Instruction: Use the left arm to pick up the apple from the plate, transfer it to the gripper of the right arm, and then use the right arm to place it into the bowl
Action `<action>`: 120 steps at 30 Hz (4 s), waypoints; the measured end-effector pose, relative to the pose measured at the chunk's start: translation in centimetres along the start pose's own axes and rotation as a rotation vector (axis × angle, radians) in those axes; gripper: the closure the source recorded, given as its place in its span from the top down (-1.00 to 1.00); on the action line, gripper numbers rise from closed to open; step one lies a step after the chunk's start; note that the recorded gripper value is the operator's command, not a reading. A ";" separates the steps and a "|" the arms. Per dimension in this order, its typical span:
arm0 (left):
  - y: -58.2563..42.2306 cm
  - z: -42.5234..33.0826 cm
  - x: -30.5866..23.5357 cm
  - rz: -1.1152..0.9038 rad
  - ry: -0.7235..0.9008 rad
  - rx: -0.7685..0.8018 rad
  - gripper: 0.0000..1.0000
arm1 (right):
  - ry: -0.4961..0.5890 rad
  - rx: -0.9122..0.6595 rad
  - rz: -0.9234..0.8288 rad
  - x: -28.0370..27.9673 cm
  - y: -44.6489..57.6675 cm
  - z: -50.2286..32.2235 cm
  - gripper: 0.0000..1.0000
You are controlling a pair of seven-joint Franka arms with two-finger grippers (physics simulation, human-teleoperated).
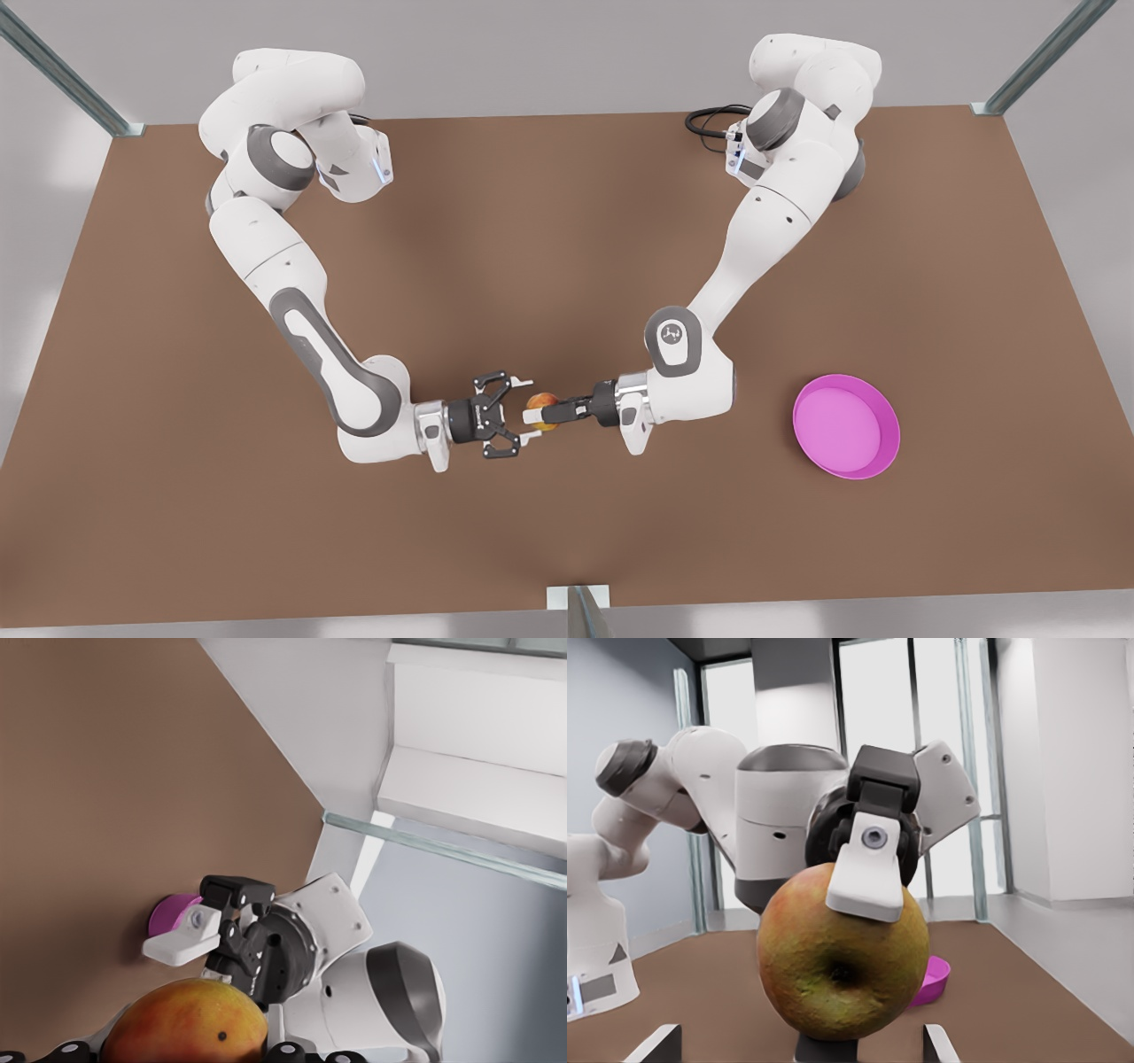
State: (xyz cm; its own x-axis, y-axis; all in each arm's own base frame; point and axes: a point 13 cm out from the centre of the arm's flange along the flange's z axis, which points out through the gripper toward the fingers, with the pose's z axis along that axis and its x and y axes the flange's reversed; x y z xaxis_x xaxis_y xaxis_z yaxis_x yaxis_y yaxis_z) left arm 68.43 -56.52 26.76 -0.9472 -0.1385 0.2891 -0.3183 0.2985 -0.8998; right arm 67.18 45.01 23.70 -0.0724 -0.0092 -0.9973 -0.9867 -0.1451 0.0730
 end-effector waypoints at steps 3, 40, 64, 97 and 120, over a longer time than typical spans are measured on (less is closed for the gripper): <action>0.1 0.0 -0.1 -0.002 -0.004 0.000 0.36 | -0.012 0.013 -0.030 -0.8 -0.3 0.5 1.00; 0.6 0.6 -0.1 -0.006 -0.011 0.002 1.00 | -0.017 0.062 -0.151 -2.0 -0.8 3.2 0.26; 4.4 -40.3 0.5 0.276 -0.020 -1.159 1.00 | 1.337 -0.480 -0.516 1.7 3.2 -30.4 0.26; 5.1 -48.7 5.2 0.122 -0.021 -1.450 1.00 | 1.570 -0.118 -0.290 12.1 5.5 -31.2 1.00; 3.5 -46.2 8.4 0.068 0.096 -1.354 1.00 | 1.570 0.822 0.985 -20.7 20.2 -45.8 1.00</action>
State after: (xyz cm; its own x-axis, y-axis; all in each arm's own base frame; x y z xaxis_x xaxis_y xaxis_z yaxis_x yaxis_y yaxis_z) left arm 57.57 -13.04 41.10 -0.9436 -0.0371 0.3291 -0.0062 0.9955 0.0946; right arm 55.37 -3.07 45.73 -0.8022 -0.5338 0.2674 -0.5502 0.8349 0.0159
